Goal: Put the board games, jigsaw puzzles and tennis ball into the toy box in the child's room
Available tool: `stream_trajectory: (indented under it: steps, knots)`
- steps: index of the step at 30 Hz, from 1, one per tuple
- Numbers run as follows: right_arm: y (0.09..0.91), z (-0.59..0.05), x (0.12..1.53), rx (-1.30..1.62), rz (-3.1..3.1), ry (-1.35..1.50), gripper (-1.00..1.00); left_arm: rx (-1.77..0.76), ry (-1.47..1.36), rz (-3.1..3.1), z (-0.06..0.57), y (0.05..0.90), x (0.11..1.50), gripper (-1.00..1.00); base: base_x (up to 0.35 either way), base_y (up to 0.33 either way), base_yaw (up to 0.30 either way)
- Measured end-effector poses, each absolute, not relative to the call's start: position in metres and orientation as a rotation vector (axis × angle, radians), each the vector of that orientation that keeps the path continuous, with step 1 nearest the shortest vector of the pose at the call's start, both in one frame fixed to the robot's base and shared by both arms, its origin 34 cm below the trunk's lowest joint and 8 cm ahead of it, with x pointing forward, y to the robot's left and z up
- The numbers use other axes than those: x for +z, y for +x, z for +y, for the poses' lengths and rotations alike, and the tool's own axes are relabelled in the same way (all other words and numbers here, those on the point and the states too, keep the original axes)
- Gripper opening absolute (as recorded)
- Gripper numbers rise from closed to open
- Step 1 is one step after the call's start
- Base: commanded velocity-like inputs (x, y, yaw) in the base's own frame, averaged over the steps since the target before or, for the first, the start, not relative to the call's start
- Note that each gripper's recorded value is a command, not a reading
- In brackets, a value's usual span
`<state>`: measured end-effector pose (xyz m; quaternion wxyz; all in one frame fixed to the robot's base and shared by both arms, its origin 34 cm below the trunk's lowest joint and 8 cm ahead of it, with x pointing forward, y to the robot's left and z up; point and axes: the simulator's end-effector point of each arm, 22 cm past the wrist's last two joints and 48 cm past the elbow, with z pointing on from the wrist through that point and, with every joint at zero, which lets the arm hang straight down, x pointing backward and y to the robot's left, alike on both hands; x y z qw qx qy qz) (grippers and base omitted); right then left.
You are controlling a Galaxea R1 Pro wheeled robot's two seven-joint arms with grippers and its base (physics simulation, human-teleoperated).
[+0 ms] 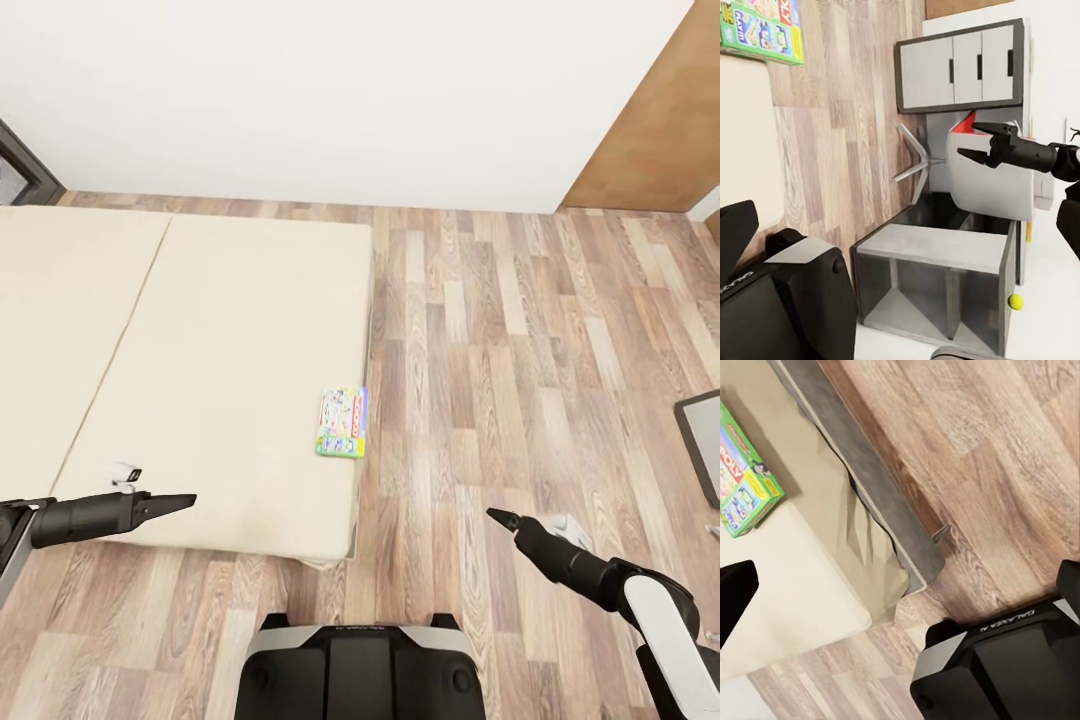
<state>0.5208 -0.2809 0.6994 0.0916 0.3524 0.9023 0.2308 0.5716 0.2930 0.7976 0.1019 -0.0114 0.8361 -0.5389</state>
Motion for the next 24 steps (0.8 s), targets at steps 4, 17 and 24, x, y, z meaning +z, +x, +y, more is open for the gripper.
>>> stream_trajectory:
  steps: [4,17,24]
  knots:
    - [0.524,-0.28,0.703,0.699,2.666,1.044,1.0,-1.588,-0.028,2.464,0.293,0.573,0.801,1.0,0.0,0.0,0.0]
    - [0.527,-0.291,0.701,0.664,2.616,1.089,1.0,-1.581,-0.01,2.448,0.293,0.577,0.81,1.0,0.0,0.0,0.0]
    - [0.535,-0.297,0.705,0.643,2.578,1.094,1.0,-1.573,0.0,2.439,0.294,0.579,0.816,1.0,0.0,0.0,0.0]
